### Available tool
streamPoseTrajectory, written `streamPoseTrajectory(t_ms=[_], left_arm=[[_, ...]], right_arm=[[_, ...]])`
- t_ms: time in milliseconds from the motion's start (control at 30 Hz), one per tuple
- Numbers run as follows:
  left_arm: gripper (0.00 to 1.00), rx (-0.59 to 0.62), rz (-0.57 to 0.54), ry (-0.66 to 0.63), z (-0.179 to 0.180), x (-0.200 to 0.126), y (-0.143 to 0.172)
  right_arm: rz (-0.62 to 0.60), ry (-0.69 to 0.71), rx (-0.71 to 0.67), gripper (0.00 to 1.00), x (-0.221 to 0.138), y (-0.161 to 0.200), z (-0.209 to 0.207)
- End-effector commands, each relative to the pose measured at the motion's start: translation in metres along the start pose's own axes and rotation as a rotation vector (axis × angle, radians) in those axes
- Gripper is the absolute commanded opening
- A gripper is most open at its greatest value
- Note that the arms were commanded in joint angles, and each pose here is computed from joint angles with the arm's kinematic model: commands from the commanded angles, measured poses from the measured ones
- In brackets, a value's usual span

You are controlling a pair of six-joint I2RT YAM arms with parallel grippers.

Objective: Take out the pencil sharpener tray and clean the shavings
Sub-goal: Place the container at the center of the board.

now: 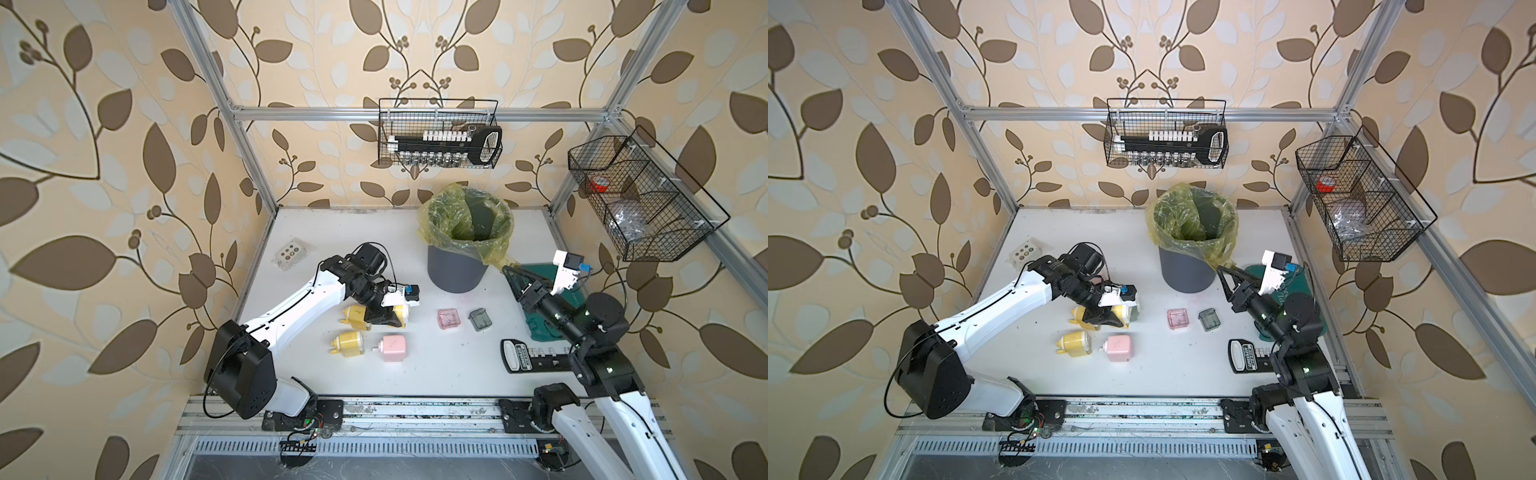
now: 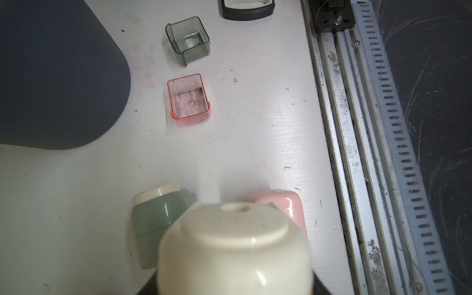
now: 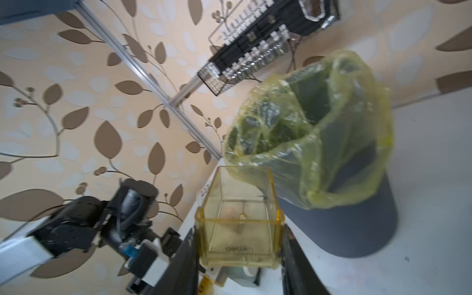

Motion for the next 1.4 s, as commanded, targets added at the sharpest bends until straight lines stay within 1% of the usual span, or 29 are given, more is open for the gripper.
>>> streamPoseTrajectory(t_ms=[0,100,167,333,500,667,900,1000,1100,1200,1367], left_arm=[[0.0,0.024,-0.034,-0.021,-0.004,-0.01,-0.012],[0.0,0.027,-0.032,-0.021,-0.005,-0.01,-0.012],[0.0,0.026,-0.029,-0.021,-0.004,-0.008,-0.012],[0.0,0.032,-0.013,-0.034,-0.005,-0.007,-0.01],[0.0,0.036,-0.008,-0.041,-0.004,-0.007,-0.009],[0.0,0.042,0.004,-0.048,-0.005,-0.004,-0.008],[0.0,0.043,0.012,-0.045,-0.005,-0.002,-0.007],[0.0,0.043,0.015,-0.042,-0.005,0.0,-0.007],[0.0,0.042,0.014,-0.04,-0.005,0.0,-0.007],[0.0,0.039,0.014,-0.037,-0.005,0.0,-0.007],[0.0,0.04,0.013,-0.035,-0.005,0.0,-0.007]], right_arm=[[0.002,0.348,-0.019,0.0,-0.012,0.023,-0.071],[0.051,0.497,0.02,0.0,-0.015,0.041,-0.102],[0.077,0.566,0.032,0.0,-0.013,0.051,-0.117],[0.115,0.639,0.057,0.0,0.003,0.073,-0.143],[0.165,0.677,0.044,0.0,0.015,0.097,-0.159],[0.172,0.704,0.006,0.0,0.015,0.114,-0.169],[0.173,0.7,-0.005,0.0,0.022,0.131,-0.183],[0.183,0.66,-0.015,0.0,0.032,0.133,-0.179],[0.203,0.663,-0.011,0.0,0.036,0.136,-0.18],[0.217,0.683,0.023,0.05,0.037,0.141,-0.183],[0.21,0.738,0.04,0.07,0.029,0.15,-0.191]])
Point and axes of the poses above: each gripper's point midway between its finger pads, its own x axis out along the fingers, its own z axis along the line the jaws close on, y = z × x, the point moved 1 cm from there along -x, back along the fingers
